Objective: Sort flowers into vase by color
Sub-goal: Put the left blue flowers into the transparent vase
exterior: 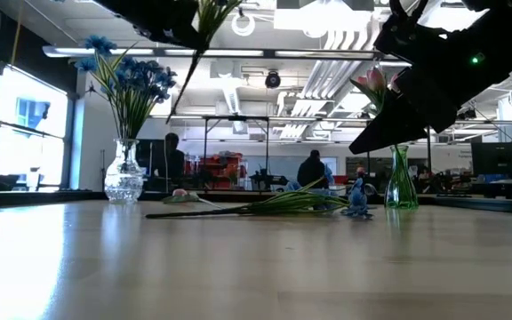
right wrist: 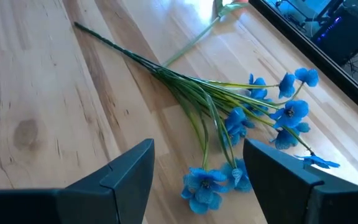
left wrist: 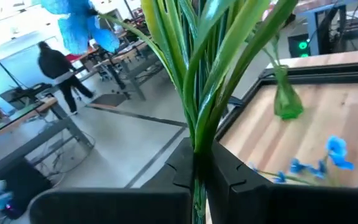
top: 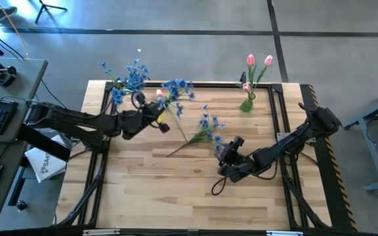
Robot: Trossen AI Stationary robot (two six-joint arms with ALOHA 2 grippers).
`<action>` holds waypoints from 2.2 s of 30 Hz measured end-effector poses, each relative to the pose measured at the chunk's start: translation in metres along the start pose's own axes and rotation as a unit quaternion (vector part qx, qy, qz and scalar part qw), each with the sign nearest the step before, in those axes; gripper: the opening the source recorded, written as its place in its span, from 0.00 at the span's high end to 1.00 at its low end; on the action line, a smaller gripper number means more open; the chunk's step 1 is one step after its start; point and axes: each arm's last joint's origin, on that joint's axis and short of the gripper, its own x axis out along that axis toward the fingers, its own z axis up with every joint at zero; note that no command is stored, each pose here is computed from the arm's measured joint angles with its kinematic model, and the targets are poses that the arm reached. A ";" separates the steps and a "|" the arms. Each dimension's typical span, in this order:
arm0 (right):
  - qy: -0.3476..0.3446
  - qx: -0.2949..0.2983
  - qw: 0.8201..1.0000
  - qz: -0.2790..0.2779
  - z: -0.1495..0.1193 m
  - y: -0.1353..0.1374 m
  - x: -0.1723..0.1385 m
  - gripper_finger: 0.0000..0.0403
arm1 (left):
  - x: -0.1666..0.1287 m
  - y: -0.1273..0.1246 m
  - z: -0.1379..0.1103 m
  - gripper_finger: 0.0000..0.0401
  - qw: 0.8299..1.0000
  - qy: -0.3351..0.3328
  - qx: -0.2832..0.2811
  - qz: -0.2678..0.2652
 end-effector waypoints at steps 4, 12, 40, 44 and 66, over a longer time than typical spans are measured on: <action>0.000 0.000 1.000 0.000 0.000 0.000 0.000 0.40 | -0.008 0.018 0.005 1.00 1.000 -0.008 0.013 0.011; 0.000 -0.001 1.000 0.000 0.000 0.000 0.000 0.40 | -0.036 0.042 -0.037 1.00 0.995 -0.066 0.003 0.082; -0.010 -0.011 1.000 0.005 0.003 0.001 0.000 0.40 | -0.033 0.086 -0.094 1.00 0.978 -0.107 0.044 0.176; -0.011 -0.011 1.000 0.005 0.003 0.001 0.000 0.40 | -0.028 0.093 -0.098 1.00 0.977 -0.106 0.025 0.181; -0.011 -0.011 1.000 0.006 0.003 0.002 0.000 0.40 | -0.018 0.099 -0.117 0.97 0.983 -0.039 -0.029 0.178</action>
